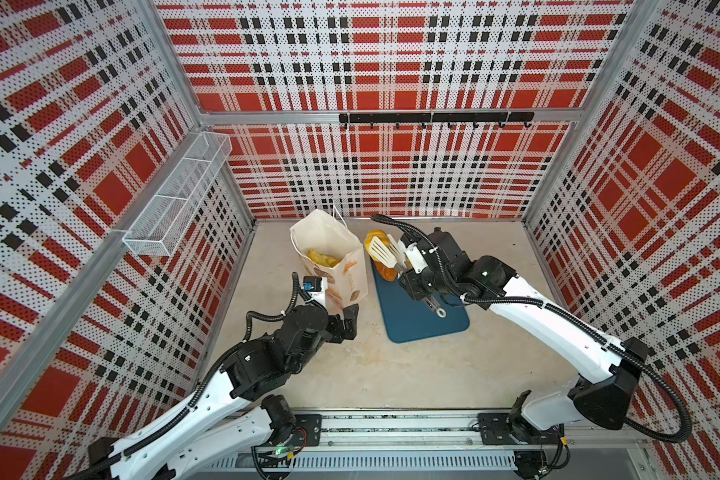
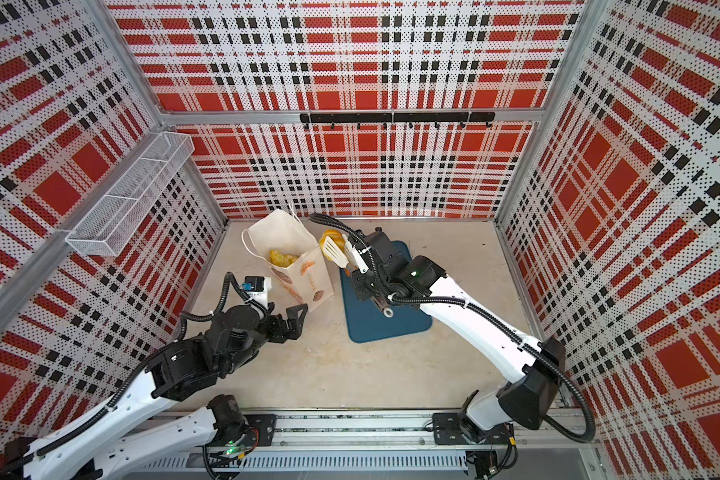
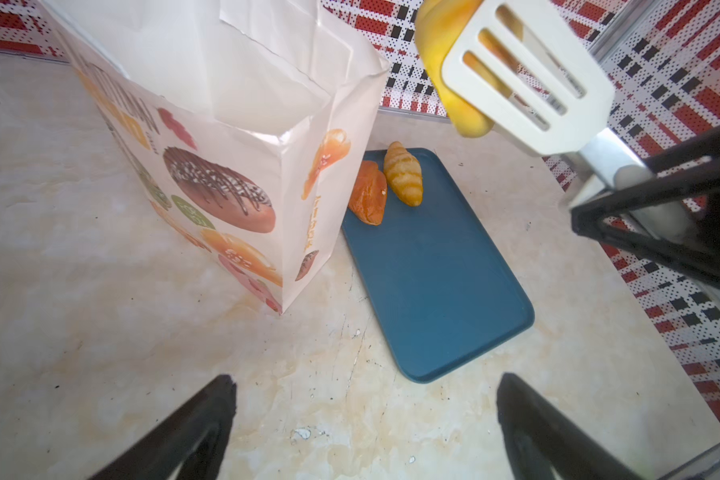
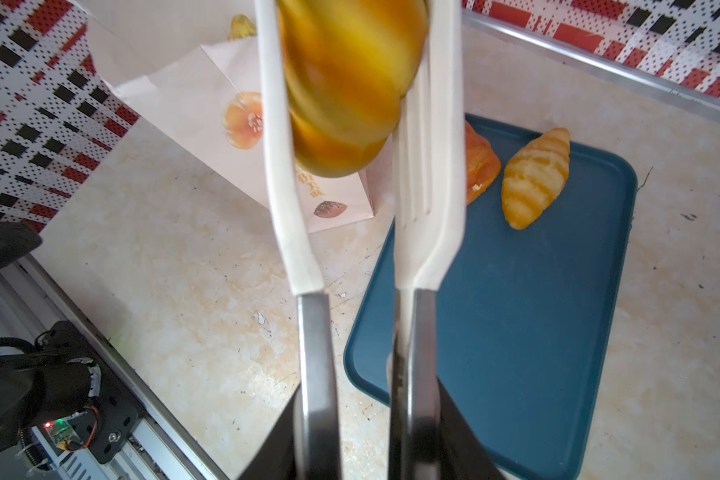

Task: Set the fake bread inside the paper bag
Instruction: 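Lift the striped bun over the paper bag with the right gripper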

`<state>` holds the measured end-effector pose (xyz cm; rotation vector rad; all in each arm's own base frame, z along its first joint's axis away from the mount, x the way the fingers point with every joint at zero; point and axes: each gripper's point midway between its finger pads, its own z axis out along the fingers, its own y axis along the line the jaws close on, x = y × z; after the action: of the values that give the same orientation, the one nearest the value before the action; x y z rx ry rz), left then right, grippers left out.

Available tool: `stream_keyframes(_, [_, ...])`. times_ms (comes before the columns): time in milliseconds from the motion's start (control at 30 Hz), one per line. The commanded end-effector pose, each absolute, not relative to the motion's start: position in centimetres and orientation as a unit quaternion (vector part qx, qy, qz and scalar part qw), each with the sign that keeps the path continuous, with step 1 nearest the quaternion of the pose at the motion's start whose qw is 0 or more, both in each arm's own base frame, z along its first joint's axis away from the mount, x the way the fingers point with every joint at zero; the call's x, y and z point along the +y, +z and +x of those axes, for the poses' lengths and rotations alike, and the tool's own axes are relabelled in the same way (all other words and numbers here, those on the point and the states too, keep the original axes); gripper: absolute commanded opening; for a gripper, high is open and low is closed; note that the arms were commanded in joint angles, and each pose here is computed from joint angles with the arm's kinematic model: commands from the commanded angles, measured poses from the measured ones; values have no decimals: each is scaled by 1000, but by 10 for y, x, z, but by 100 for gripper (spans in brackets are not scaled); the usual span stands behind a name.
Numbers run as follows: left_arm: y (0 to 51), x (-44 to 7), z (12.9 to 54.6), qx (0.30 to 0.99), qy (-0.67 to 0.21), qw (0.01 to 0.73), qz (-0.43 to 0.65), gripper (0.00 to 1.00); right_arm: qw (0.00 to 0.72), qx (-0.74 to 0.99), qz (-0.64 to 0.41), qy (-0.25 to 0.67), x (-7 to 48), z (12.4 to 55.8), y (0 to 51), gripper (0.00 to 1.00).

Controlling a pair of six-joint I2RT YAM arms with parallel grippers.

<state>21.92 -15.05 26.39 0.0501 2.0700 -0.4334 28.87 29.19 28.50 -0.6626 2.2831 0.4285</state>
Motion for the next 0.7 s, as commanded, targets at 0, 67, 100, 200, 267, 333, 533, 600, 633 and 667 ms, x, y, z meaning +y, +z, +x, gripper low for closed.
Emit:
stream_keyframes(0, [275, -138, 221, 849, -166, 501, 14, 99, 406, 852, -267, 194, 308, 294, 325, 39])
stream_keyframes(67, [275, -135, 221, 851, -166, 499, 11, 99, 411, 847, -274, 197, 315, 296, 331, 39])
stream_keyframes(100, [274, -133, 221, 851, -166, 498, 8, 99, 413, 844, -278, 199, 319, 297, 333, 39])
stream_keyframes(200, [275, -128, 222, 850, -167, 499, 0, 99, 418, 836, -290, 205, 331, 299, 340, 40])
stream_keyframes(267, [274, -125, 222, 851, -164, 499, -4, 99, 420, 831, -299, 210, 342, 301, 344, 40])
stream_keyframes(333, [274, -121, 222, 851, -161, 499, -8, 99, 420, 827, -309, 212, 352, 302, 346, 40])
stream_keyframes(533, [270, -109, 221, 854, -152, 498, -22, 99, 414, 820, -334, 212, 379, 307, 346, 40])
stream_keyframes(600, [269, -106, 220, 854, -151, 497, -26, 99, 410, 821, -338, 209, 386, 309, 343, 40])
stream_keyframes(633, [268, -105, 220, 855, -151, 496, -27, 99, 409, 821, -340, 207, 389, 311, 342, 40])
stream_keyframes(667, [267, -103, 219, 855, -151, 495, -28, 99, 408, 822, -341, 205, 391, 311, 341, 40])
